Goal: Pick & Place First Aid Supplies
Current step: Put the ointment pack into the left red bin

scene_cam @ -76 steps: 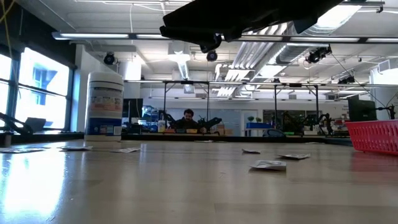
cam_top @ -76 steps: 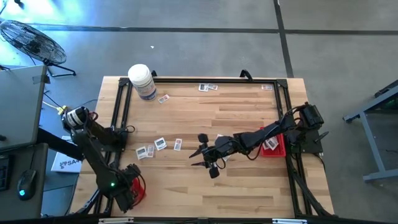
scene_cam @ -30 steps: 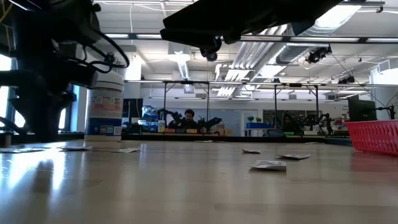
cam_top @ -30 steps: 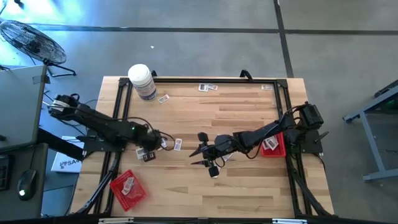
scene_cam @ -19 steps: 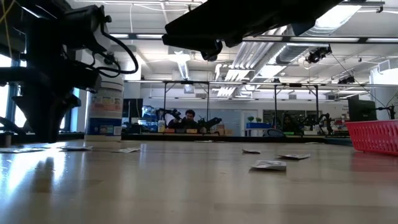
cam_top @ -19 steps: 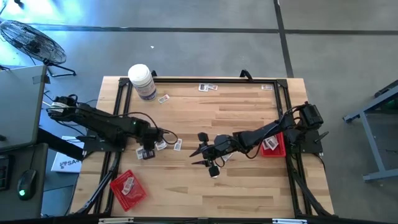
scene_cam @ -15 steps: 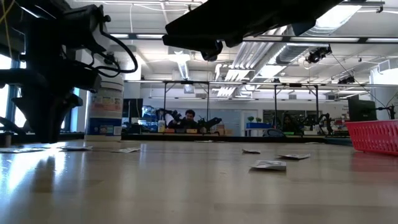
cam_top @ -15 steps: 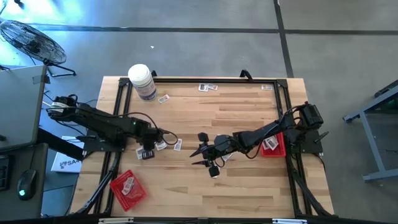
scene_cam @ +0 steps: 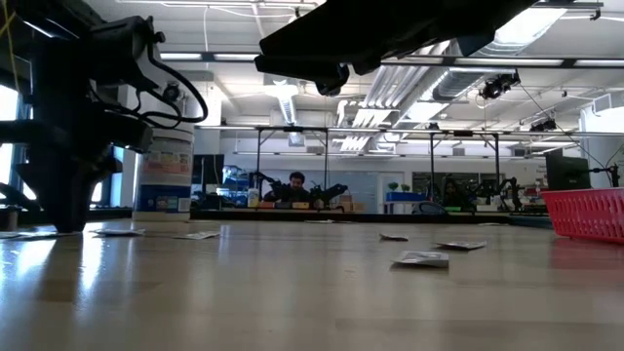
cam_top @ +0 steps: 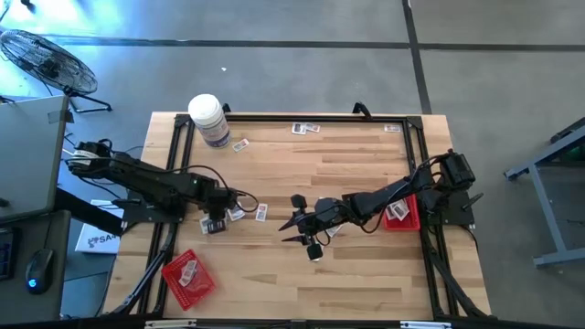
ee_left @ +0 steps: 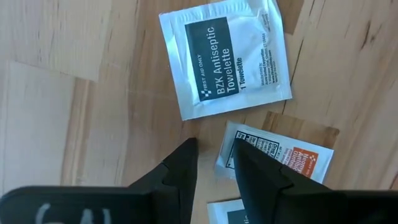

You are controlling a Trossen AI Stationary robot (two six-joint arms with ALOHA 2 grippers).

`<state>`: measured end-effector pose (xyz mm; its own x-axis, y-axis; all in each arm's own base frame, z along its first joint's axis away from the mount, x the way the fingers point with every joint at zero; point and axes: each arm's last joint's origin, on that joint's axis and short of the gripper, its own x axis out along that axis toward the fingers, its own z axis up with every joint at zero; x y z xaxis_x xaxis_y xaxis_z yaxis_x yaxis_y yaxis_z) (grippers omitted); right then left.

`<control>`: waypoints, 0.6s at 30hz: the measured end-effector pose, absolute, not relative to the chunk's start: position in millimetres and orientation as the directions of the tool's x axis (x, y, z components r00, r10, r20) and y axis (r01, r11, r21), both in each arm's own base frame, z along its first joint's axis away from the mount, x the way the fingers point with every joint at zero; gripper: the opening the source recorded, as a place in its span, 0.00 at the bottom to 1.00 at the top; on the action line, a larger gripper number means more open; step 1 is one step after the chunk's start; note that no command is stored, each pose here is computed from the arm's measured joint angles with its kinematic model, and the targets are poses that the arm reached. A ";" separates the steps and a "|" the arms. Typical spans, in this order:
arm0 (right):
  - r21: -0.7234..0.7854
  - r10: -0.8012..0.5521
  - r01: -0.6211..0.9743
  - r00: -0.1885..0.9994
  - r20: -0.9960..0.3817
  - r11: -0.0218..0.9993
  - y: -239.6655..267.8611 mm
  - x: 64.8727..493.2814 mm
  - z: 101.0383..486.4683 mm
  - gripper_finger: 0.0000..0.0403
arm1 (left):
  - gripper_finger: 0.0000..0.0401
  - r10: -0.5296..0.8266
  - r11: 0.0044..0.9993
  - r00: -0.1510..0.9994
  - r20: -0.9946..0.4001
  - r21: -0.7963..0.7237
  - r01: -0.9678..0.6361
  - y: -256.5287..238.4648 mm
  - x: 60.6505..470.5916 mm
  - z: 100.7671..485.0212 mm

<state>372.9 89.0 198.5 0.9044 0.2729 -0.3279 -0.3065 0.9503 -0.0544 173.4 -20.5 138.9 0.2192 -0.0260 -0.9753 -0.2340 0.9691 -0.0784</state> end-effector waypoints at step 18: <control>-0.054 0.273 -0.306 0.904 -0.328 0.950 89.0 372.9 198.5 0.35 | 0.00 0.027 0.969 0.219 -0.975 -0.028 -0.247 -19.5 177.6 145.9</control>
